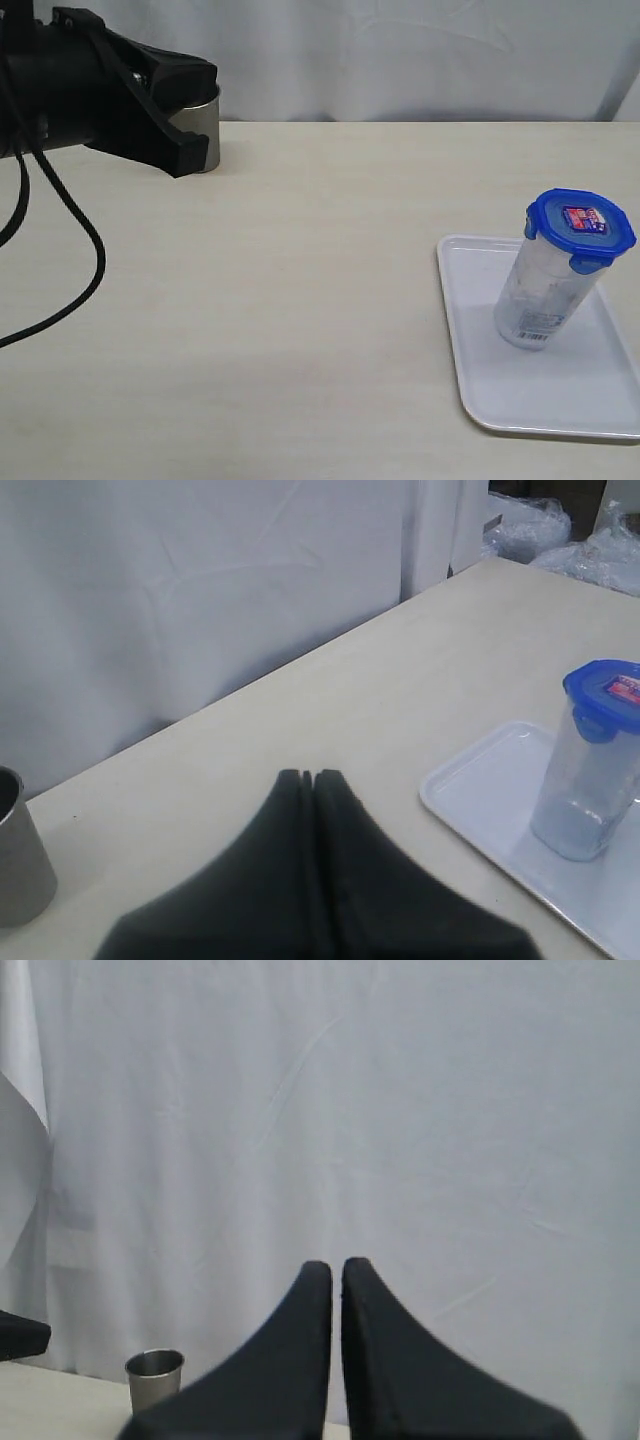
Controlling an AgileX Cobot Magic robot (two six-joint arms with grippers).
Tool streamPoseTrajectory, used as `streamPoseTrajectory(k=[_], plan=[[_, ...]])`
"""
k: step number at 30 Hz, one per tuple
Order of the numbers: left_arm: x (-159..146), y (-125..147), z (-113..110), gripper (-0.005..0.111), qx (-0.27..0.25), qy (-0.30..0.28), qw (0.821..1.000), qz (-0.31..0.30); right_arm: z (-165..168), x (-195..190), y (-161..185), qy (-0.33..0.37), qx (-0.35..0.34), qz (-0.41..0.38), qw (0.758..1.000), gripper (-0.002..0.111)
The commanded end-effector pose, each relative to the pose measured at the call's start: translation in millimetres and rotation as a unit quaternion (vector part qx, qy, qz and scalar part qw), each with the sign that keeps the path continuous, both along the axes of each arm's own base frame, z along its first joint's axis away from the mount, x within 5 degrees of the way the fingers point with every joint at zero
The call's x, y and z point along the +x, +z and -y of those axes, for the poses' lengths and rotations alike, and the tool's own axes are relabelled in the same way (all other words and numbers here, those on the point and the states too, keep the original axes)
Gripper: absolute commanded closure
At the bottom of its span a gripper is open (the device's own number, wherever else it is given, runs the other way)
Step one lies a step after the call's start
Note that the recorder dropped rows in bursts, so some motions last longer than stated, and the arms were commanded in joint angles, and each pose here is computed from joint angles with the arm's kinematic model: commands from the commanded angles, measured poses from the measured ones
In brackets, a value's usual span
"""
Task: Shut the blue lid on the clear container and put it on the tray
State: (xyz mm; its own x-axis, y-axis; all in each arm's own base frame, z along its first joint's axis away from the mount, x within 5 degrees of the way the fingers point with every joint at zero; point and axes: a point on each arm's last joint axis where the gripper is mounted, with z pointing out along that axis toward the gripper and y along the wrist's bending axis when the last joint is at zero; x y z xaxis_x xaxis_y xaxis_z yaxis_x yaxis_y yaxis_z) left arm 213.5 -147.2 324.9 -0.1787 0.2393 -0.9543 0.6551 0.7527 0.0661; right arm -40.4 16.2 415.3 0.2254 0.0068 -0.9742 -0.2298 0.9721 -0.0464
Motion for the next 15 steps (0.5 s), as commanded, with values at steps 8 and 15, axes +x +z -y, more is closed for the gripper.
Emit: streamPoseTrajectory(k=[8,15], plan=[[-1,1,-2,0.107,-0.006,0.004,1.000,-0.002,1,-31,-8,0.001,0.004,0.048,0.999,0.104],[2,3,-4,0.107,-0.070,0.046,0.996,-0.039,1,-32,-7,0.001,0.004,0.050,0.999,0.104]])
